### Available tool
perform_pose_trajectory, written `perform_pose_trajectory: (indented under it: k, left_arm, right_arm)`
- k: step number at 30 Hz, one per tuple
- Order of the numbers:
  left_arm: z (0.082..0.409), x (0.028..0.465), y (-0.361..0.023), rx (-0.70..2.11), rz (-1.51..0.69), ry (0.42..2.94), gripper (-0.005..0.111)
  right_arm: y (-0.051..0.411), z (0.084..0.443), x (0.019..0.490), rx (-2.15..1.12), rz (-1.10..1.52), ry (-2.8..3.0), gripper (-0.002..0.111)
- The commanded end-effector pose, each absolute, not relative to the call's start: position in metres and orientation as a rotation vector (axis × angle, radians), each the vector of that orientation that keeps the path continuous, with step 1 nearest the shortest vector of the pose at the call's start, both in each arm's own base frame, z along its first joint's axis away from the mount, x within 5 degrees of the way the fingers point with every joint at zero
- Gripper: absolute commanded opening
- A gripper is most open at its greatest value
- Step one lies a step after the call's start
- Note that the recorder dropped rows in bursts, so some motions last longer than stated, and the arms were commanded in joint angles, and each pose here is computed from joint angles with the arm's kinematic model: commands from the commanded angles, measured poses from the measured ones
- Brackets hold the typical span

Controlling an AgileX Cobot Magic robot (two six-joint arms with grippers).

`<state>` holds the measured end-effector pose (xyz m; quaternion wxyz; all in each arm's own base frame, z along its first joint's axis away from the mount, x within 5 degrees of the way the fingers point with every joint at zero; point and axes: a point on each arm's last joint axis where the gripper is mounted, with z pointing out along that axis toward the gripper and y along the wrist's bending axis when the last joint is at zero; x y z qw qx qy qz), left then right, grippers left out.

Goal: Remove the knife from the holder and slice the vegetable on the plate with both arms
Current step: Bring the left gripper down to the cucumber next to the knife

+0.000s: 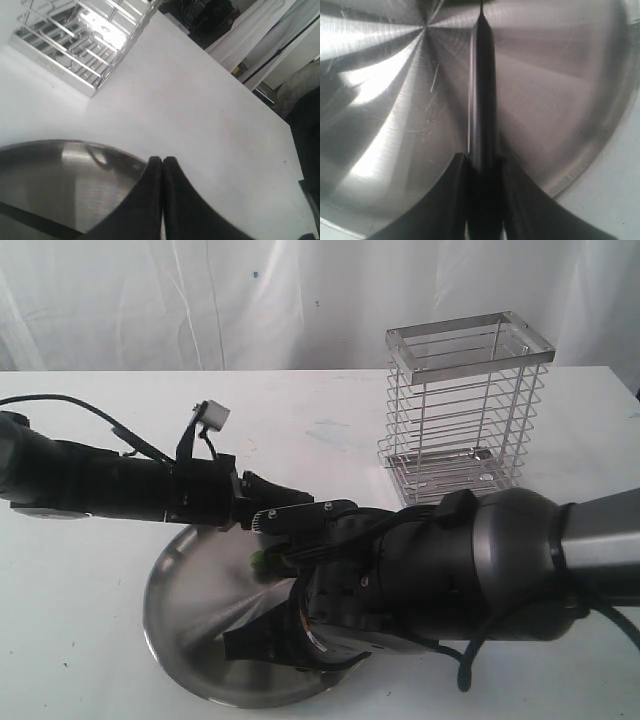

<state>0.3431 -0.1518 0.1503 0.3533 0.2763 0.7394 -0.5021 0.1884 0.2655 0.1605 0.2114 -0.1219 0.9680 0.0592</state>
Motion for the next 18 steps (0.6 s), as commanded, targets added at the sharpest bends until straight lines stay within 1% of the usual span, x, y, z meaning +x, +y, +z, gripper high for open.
perform_pose_trajectory:
  k: [1,4,7,9,18]
  left_arm:
    - [0.153,0.351,-0.157,0.698,-1.355,1.866,0.000]
    - [0.153,0.356,-0.158,0.698,-1.346,1.862,0.000]
    - [0.143,0.361,-0.156,0.671,-1.263,1.936,0.000]
    - [0.137,0.362,-0.155,0.660,-1.244,1.964,0.000]
    - [0.119,0.362,-0.155,0.638,-1.258,2.013,0.000]
  right_arm:
    - [0.269,0.162,0.189,-0.341,0.194,2.678,0.000]
    - [0.269,0.162,0.189,-0.341,0.194,2.678,0.000]
    - [0.269,0.162,0.189,-0.341,0.194,2.678,0.000]
    - [0.269,0.162,0.189,-0.341,0.194,2.678,0.000]
    - [0.269,0.162,0.189,-0.341,0.194,2.678,0.000]
